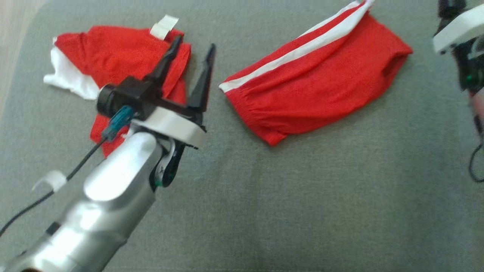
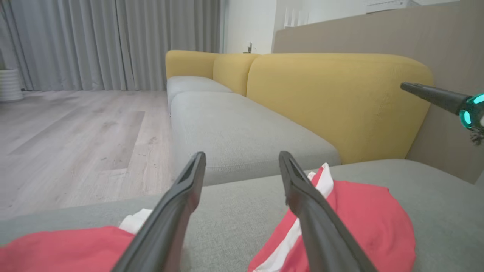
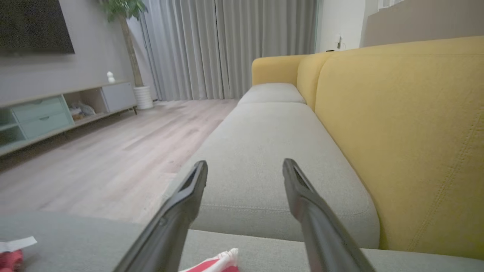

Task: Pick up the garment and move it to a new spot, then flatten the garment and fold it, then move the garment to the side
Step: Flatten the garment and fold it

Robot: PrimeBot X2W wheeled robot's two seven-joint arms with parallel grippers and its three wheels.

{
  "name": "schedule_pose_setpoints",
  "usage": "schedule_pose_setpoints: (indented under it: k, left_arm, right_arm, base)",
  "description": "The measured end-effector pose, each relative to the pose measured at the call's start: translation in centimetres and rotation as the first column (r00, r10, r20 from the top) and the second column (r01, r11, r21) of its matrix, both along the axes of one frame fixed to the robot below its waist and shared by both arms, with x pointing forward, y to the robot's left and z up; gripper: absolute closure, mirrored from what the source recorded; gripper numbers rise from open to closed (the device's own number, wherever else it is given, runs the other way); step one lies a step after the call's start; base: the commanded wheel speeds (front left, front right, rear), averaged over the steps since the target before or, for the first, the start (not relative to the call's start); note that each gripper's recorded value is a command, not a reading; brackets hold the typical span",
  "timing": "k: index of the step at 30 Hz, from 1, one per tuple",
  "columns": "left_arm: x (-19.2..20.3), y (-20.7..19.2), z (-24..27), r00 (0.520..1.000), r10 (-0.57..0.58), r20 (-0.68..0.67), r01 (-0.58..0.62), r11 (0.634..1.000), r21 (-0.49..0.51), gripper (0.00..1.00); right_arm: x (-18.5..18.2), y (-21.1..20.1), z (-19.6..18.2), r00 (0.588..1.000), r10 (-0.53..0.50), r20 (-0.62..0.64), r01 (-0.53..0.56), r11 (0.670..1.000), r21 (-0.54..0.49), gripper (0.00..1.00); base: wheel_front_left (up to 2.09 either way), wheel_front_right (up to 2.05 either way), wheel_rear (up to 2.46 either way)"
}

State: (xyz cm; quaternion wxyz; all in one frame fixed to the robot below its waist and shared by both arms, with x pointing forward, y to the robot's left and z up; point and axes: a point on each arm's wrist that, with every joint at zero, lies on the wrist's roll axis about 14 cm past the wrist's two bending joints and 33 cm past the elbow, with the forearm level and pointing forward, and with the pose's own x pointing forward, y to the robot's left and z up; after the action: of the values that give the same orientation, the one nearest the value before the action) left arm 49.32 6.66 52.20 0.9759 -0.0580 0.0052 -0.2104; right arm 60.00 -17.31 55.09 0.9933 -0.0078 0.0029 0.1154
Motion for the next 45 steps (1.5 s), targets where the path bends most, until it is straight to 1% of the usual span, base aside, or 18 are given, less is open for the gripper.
schedule_pose_setpoints:
  k: [3, 6, 9, 15, 18, 21, 25, 28, 30, 32, 34, 37, 38, 40, 42, 45]
  left_arm:
    - [-0.8, 0.6, 1.2, 0.998, 0.037, 0.040, -0.037, 0.999, -0.005, 0.00]
    - [-1.9, 1.2, 1.5, 0.996, 0.069, 0.061, -0.069, 0.998, -0.002, 0.00]
    - [-3.5, 1.4, 0.5, 0.994, 0.091, 0.053, -0.092, 0.996, 0.017, 0.00]
    - [-6.5, 2.1, -2.3, 0.989, 0.145, -0.023, -0.145, 0.989, 0.002, 0.00]
    - [-7.6, 2.2, -3.5, 0.985, 0.162, -0.062, -0.163, 0.987, -0.011, 0.00]
    - [-8.3, 2.0, -4.4, 0.984, 0.156, -0.081, -0.157, 0.988, -0.009, 0.00]
    - [-7.9, 2.1, -4.4, 0.985, 0.156, -0.069, -0.157, 0.988, -0.008, 0.00]
    - [-7.7, 2.0, -4.8, 0.985, 0.152, -0.077, -0.154, 0.988, -0.014, 0.00]
    - [-7.3, 2.2, -5.0, 0.985, 0.156, -0.078, -0.158, 0.987, -0.013, 0.00]
    - [-6.6, 2.3, -5.1, 0.984, 0.159, -0.076, -0.161, 0.987, -0.014, 0.00]
    - [-6.0, 2.2, -5.3, 0.985, 0.154, -0.076, -0.156, 0.988, -0.017, 0.00]
    - [-5.1, 2.8, -6.1, 0.982, 0.166, -0.090, -0.168, 0.986, -0.015, 0.00]
    - [-5.1, 2.8, -6.1, 0.982, 0.166, -0.090, -0.168, 0.986, -0.015, 0.00]
    - [-4.7, 3.1, -6.9, 0.979, 0.175, -0.105, -0.177, 0.984, -0.010, 0.00]
    - [-4.5, 3.3, -7.6, 0.977, 0.177, -0.120, -0.179, 0.984, -0.004, 0.00]
    - [-4.3, 3.7, -8.4, 0.973, 0.187, -0.137, -0.189, 0.982, -0.001, 0.00]
  right_arm:
    - [-2.0, 0.6, 1.9, 0.998, 0.011, 0.069, -0.016, 0.997, 0.079, 0.00]
    - [-4.8, 0.9, 1.9, 0.995, 0.015, 0.101, -0.026, 0.993, 0.112, 0.00]
    - [-8.5, 1.5, -0.7, 0.998, 0.005, 0.068, -0.016, 0.986, 0.164, 0.00]
    - [-15.4, 3.1, -5.8, 0.999, -0.029, -0.031, 0.035, 0.971, 0.235, 0.00]
    - [-17.8, 3.7, -7.5, 0.997, -0.037, -0.073, 0.055, 0.964, 0.259, 0.00]
    - [-18.8, 4.1, -8.4, 0.995, -0.036, -0.091, 0.058, 0.966, 0.254, 0.00]
    - [-18.1, 4.2, -7.6, 0.998, -0.032, -0.063, 0.046, 0.970, 0.237, 0.00]
    - [-17.2, 4.4, -7.6, 0.997, -0.021, -0.071, 0.035, 0.978, 0.206, 0.00]
    - [-15.8, 4.1, -7.3, 0.997, -0.023, -0.067, 0.035, 0.983, 0.181, 0.00]
    - [-13.8, 3.6, -6.5, 0.997, -0.032, -0.063, 0.042, 0.985, 0.167, 0.00]
    - [-11.4, 2.8, -6.1, 0.996, -0.038, -0.077, 0.047, 0.991, 0.122, 0.00]
    - [-7.7, 1.0, -6.6, 0.987, -0.071, -0.142, 0.081, 0.995, 0.061, 0.00]
    - [-7.7, 1.0, -6.6, 0.987, -0.071, -0.142, 0.081, 0.995, 0.061, 0.00]
    - [-5.6, 0.0, -7.8, 0.973, -0.100, -0.206, 0.107, 0.994, 0.024, 0.00]
    - [-4.0, -1.0, -9.4, 0.953, -0.132, -0.273, 0.131, 0.991, -0.024, 0.00]
    - [-2.5, -1.7, -12.2, 0.910, -0.164, -0.380, 0.148, 0.986, -0.071, 0.00]
  base:
    - [0.00, 0.00, 0.00]
    - [0.00, 0.00, 0.00]
    - [0.00, 0.00, 0.00]
    - [0.00, 0.00, 0.00]
    - [0.00, 0.00, 0.00]
    - [0.00, 0.00, 0.00]
    - [0.00, 0.00, 0.00]
    - [0.00, 0.00, 0.00]
    - [0.00, 0.00, 0.00]
    - [0.00, 0.00, 0.00]
    - [0.00, 0.00, 0.00]
    - [0.00, 0.00, 0.00]
    - [0.00, 0.00, 0.00]
    - [0.00, 0.00, 0.00]
    - [0.00, 0.00, 0.00]
    - [0.00, 0.00, 0.00]
